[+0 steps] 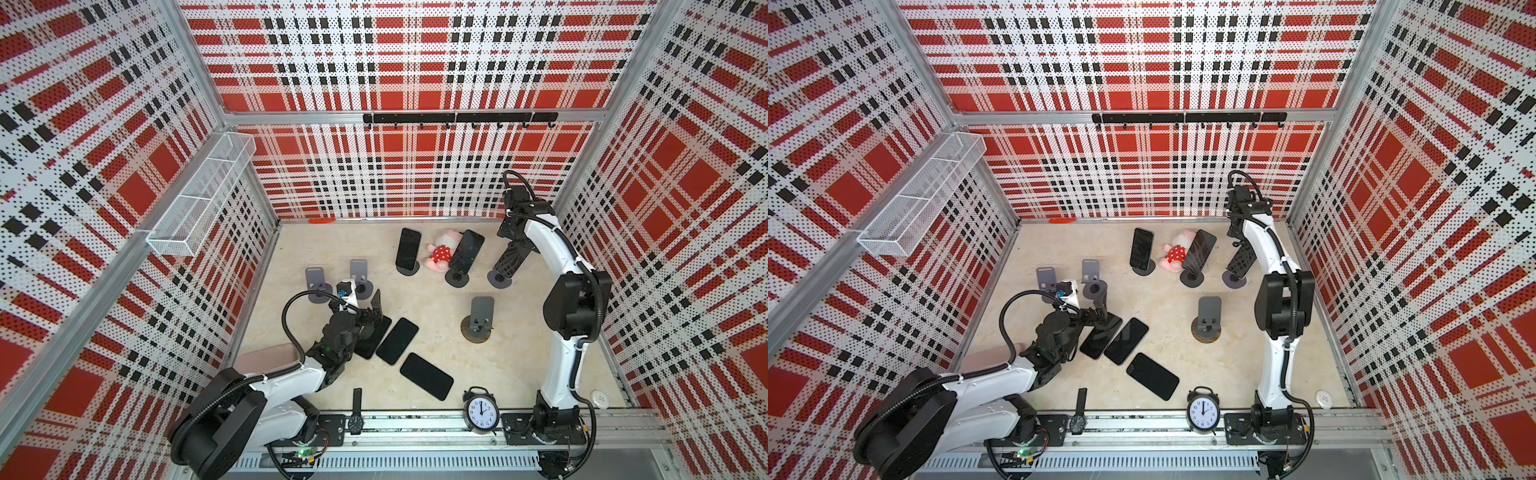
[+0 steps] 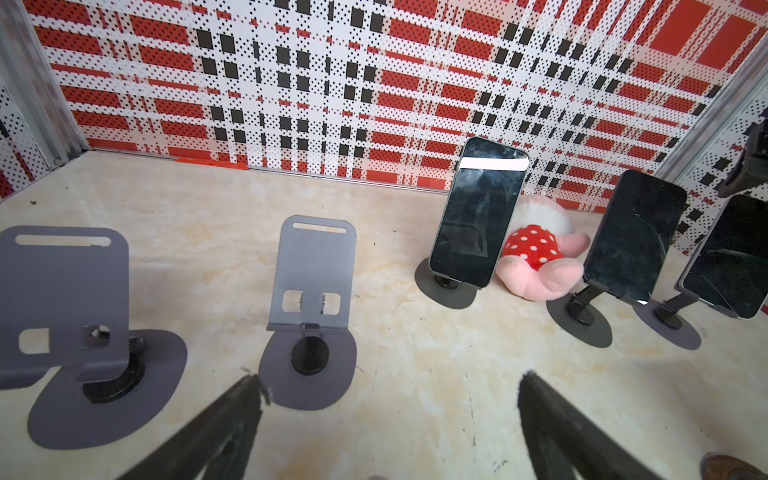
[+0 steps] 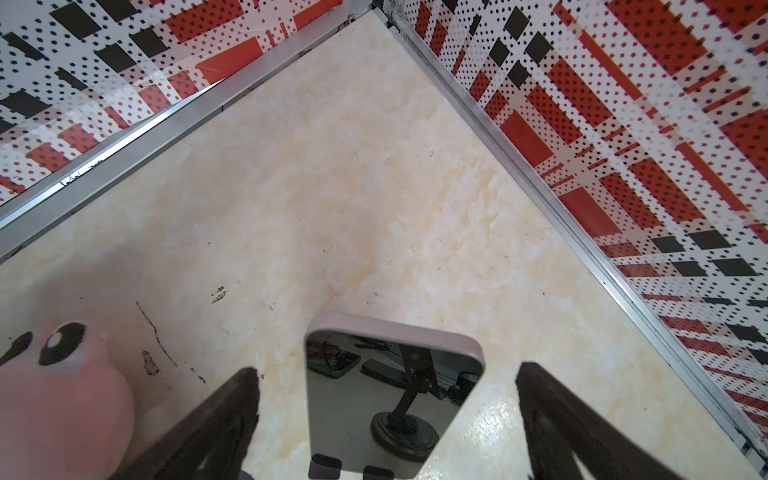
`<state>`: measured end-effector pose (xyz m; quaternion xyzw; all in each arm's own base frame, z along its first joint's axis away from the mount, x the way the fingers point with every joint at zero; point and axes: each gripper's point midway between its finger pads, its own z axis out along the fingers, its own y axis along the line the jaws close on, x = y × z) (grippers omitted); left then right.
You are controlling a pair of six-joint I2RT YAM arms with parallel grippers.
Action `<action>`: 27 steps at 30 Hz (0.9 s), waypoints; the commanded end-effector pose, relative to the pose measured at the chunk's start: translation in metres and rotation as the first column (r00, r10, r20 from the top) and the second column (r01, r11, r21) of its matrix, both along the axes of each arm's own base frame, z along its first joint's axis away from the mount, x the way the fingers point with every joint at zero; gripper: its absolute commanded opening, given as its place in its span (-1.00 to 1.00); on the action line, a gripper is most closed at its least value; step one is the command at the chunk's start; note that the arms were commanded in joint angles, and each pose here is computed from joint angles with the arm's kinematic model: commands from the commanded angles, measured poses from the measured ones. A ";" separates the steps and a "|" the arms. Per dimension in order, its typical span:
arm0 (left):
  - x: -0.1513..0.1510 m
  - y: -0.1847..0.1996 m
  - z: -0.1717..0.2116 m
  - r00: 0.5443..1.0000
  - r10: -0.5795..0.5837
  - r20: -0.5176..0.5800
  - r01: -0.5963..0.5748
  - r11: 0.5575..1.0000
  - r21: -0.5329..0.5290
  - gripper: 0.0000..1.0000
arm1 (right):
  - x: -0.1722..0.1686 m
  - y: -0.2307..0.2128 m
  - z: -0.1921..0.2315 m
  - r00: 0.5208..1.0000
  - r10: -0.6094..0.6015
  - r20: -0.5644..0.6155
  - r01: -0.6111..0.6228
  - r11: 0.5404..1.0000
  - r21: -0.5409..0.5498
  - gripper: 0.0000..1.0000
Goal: Remove the phone from the phone stand
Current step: 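Lift the white-edged phone up off its stand with the right gripper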
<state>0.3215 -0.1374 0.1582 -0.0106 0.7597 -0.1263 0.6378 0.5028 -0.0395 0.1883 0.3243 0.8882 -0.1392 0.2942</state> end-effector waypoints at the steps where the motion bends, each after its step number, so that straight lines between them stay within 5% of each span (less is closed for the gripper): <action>1: 0.003 -0.002 0.006 1.000 -0.004 0.011 0.004 1.000 -0.008 0.96 | 0.003 0.002 -0.007 1.000 0.002 -0.013 -0.001 0.999 0.041 1.00; 27: 0.005 -0.007 0.003 1.000 -0.024 -0.002 0.024 1.000 -0.011 0.96 | 0.001 -0.008 -0.020 0.996 -0.057 -0.073 0.061 0.996 0.063 1.00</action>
